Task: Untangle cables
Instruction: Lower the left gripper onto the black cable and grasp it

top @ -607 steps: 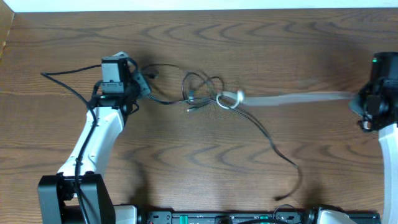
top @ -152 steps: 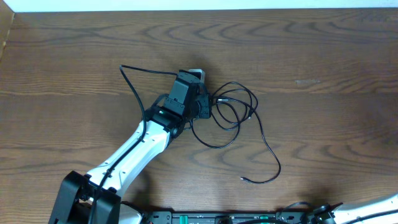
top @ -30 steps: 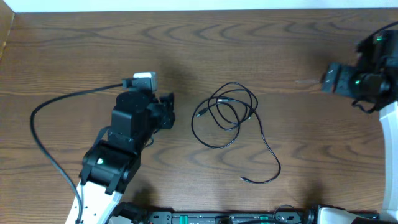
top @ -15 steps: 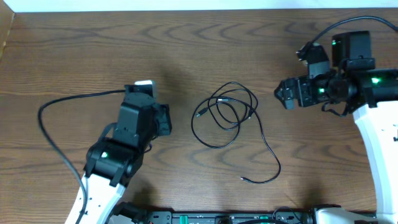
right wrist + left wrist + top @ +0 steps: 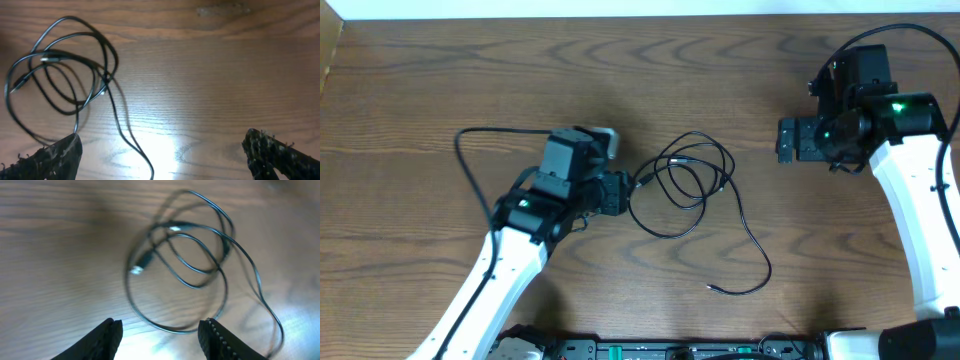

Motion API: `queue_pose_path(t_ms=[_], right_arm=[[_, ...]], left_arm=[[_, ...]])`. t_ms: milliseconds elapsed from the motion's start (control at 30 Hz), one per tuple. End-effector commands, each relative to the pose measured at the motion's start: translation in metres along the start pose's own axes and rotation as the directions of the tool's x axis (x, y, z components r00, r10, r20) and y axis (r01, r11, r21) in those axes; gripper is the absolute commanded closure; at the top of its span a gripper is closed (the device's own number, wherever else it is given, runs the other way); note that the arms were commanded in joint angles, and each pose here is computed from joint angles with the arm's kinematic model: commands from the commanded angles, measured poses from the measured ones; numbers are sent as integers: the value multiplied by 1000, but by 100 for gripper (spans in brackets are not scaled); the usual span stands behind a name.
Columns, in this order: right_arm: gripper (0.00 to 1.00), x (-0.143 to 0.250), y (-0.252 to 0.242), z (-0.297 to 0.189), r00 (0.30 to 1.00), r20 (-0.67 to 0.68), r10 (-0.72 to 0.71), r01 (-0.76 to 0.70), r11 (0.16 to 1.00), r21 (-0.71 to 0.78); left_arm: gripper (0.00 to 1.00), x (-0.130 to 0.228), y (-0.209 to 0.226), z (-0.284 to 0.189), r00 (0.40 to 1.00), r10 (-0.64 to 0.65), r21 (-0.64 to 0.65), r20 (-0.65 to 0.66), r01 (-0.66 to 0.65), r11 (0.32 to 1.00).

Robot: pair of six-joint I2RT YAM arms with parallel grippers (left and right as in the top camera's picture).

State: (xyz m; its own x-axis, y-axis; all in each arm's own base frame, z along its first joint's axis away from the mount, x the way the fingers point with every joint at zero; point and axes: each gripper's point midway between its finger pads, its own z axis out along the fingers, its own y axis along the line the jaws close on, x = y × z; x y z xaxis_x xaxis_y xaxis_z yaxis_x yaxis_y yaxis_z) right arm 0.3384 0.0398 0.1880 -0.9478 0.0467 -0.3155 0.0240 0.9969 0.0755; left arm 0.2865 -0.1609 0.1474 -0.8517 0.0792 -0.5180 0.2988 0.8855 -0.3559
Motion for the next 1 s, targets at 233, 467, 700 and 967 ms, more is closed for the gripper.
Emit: queue_pose_path(t_ms=[233,467,700,967], right_arm=[[1,3,-29,12,988,-8,152,-148,973,177],[1,3,-38,17,983,-20,181,-174,965,196],[1,-3,-46,17,980,5,197,-194,959,207],[1,-27,-27,20,998,56,-10,5,997,81]], left_arm=[[41,41,-59,41,958,244,294,-150,-193,936],[40,61,-83,65,926,326,346,-188,-248,905],[40,70,-78,89,919,327,268,-221,-265,926],[40,80,-61,109,918,282,152,-278,-248,957]])
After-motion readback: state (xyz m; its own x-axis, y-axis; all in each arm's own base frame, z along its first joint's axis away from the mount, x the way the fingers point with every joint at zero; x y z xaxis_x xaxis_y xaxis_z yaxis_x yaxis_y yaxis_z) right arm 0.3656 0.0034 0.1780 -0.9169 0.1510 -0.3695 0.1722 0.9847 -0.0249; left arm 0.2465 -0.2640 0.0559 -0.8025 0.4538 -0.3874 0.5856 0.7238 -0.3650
